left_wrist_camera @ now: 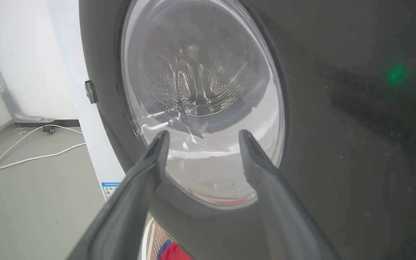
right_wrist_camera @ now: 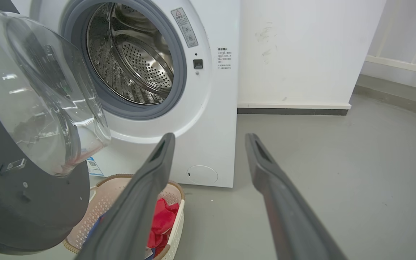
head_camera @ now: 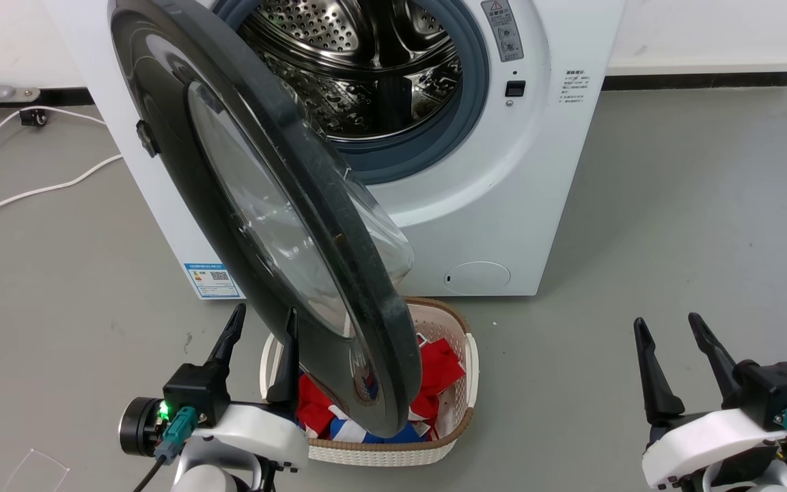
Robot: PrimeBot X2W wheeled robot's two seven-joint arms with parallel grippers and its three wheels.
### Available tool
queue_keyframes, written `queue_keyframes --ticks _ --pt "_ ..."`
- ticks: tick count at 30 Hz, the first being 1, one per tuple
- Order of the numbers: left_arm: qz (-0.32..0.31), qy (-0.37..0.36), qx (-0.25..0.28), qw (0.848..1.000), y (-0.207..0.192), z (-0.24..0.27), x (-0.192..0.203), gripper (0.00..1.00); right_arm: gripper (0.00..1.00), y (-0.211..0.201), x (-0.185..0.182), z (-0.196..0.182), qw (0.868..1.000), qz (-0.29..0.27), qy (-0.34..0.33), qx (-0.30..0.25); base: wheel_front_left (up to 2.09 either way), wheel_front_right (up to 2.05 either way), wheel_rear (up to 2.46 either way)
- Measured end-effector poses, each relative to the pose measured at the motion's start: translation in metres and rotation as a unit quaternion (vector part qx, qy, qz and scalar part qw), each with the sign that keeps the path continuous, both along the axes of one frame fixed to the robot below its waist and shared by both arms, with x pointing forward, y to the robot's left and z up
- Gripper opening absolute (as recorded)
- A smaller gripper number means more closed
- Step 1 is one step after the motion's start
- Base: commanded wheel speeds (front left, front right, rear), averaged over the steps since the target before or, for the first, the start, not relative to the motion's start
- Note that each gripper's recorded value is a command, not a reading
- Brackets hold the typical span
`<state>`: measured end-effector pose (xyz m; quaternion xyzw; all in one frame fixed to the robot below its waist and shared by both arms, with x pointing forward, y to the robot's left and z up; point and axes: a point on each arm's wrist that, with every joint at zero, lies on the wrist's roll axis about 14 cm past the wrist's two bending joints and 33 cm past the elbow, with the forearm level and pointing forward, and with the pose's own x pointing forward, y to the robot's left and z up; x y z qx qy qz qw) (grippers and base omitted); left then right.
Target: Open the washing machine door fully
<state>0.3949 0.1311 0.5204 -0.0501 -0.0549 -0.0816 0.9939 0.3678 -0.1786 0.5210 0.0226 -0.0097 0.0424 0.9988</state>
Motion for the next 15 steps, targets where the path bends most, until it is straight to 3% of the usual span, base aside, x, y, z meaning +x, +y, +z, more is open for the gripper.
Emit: queue_keyframes --ticks 9,10,11,12,13,15 --pt "-0.003 0.004 0.0 1.0 -0.0015 -0.0023 -0.0005 1.0 1.0 -0.0009 0.0007 0.0019 1.0 -0.003 -0.003 -0.002 0.0 0.0 0.0" --pt "-0.004 0.007 0.0 1.0 -0.0019 -0.0041 -0.0007 0.96 1.0 -0.0008 0.0008 0.0017 1.0 -0.002 -0.003 -0.003 0.0 0.0 0.0" --pt "-0.004 0.009 0.0 1.0 -0.0019 -0.0054 -0.001 0.4 1.0 -0.0007 0.0009 0.0017 1.0 -0.002 -0.003 -0.004 0.0 0.0 0.0" --pt "-0.004 0.01 -0.002 1.0 -0.0021 -0.0062 -0.001 0.05 1.0 -0.0007 0.0014 0.002 1.0 -0.002 -0.003 -0.004 0.0 0.0 0.0" --pt "-0.006 0.012 -0.002 1.0 -0.0025 -0.0072 -0.0012 0.0 1.0 -0.0005 0.0016 0.0021 1.0 -0.002 -0.004 -0.004 0.0 0.0 0.0" --pt "-0.007 0.014 -0.003 1.0 -0.0031 -0.009 -0.0014 0.0 1.0 -0.0005 0.002 0.0021 1.0 -0.002 -0.004 -0.004 0.0 0.0 0.0"
